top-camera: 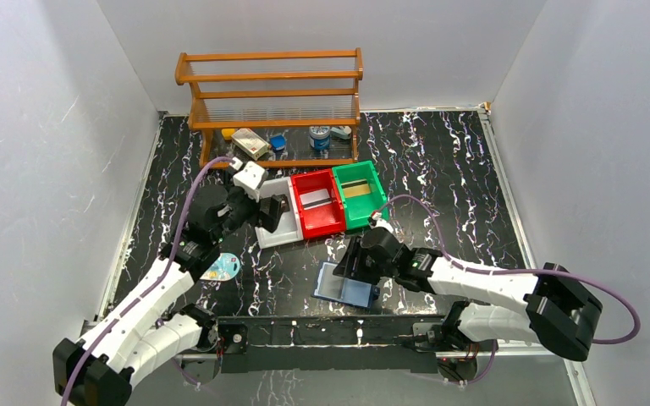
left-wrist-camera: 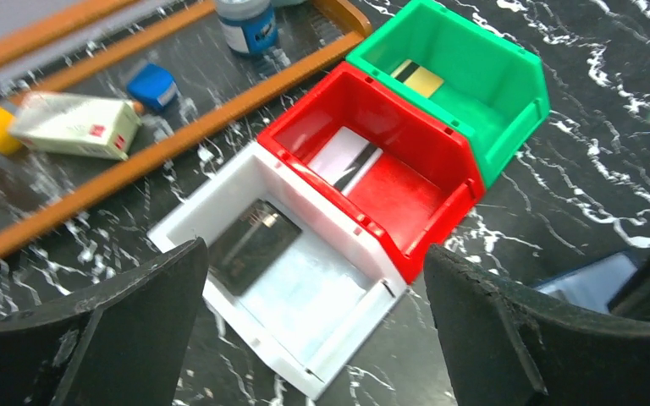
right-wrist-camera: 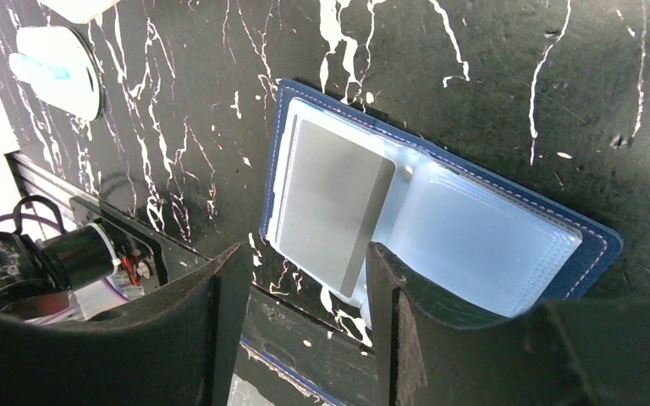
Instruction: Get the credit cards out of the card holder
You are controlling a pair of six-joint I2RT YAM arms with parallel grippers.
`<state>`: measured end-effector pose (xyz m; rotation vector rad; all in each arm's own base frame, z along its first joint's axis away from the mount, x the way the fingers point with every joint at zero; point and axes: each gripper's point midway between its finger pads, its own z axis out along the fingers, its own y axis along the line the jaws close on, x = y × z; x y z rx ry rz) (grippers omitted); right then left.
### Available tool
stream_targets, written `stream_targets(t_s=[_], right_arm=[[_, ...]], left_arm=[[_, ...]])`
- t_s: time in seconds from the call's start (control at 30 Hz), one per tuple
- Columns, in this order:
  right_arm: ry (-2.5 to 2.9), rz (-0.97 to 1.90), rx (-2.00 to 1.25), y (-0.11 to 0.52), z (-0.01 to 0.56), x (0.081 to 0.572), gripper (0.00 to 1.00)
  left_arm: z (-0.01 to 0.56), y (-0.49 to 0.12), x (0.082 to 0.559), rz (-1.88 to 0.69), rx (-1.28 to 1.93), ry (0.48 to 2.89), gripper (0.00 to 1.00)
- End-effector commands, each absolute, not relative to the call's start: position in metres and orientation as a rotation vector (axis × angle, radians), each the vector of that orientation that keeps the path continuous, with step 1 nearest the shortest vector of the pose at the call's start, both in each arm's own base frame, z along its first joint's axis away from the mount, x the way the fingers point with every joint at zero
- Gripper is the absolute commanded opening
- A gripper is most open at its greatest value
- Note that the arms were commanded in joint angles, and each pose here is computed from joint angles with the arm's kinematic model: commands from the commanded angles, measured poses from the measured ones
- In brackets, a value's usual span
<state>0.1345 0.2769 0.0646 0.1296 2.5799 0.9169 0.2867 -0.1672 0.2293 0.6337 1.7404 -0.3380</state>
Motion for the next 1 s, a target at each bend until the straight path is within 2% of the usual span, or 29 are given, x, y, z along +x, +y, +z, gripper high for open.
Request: stream_targets(t_s=[0.0,0.27,0.47,0.97], right_arm=[[2.554,0.870,0.132,0.285,0.082,0.145,0.62],[2.559,0.579,0.156,0.278,0.090,0.154,0.66],[2.532,0.352,0.191,0.274,0.090,0.154,0.67],[2.530,0.405,0.215,0.303,0.075,0.155,0.63]], left_arm=[[0.224,-0.165,0.271,-0.468,0.440,1.804,0.98],[0.205,-0.138,0.274,-0.394,0.177,1.917,0.98],[0.207,-0.125,0.277,-0.312,0.144,1.932,0.98],[0.198,-0.128,0.271,-0.356,0.112,1.975,0.98]])
